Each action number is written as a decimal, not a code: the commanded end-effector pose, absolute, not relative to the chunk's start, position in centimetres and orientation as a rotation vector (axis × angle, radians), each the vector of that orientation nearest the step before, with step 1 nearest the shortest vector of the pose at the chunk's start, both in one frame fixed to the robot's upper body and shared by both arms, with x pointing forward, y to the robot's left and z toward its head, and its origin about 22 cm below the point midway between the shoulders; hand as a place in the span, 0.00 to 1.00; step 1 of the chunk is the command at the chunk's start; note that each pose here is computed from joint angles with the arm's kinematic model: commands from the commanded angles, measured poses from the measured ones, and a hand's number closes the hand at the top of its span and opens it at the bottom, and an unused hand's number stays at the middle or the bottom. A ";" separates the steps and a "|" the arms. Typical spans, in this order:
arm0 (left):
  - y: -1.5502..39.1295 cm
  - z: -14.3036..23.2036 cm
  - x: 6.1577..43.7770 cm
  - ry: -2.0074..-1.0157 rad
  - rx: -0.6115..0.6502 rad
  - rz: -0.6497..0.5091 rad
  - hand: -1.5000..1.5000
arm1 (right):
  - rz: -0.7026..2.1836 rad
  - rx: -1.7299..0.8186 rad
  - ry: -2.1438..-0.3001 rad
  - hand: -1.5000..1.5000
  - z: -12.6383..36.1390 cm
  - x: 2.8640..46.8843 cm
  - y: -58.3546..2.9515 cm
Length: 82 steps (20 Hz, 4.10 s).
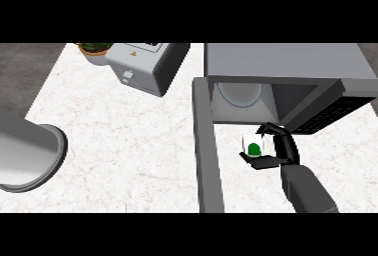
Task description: Pick up the milk, place it into the microwave and close the microwave
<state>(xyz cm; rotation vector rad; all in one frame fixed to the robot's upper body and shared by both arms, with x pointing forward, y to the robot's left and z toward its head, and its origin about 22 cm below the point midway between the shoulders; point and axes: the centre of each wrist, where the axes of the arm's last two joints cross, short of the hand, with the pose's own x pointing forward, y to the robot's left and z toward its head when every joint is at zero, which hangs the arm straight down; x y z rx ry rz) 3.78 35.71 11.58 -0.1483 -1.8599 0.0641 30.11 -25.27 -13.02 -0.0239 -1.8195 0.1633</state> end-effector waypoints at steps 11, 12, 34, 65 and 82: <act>35.7 13.2 4.6 -1.912 -0.193 0.034 0.00 | 0.245 -0.101 -1.871 1.00 -4.0 39.0 -24.6; 36.1 12.2 4.3 -1.924 -0.212 0.039 0.00 | 0.240 -0.115 -1.846 1.00 -4.6 38.6 -25.3; 36.8 13.3 7.4 -1.961 -0.290 -0.027 0.00 | 0.288 -0.561 -1.814 1.00 2.5 42.8 -27.7; 37.7 14.1 10.1 -1.957 -0.251 -0.124 0.00 | 0.177 -0.703 -1.829 1.00 6.6 43.8 -31.2; 37.8 14.2 12.0 -1.932 -0.240 -0.162 0.00 | 0.326 -0.542 -1.808 0.00 8.0 45.9 -23.2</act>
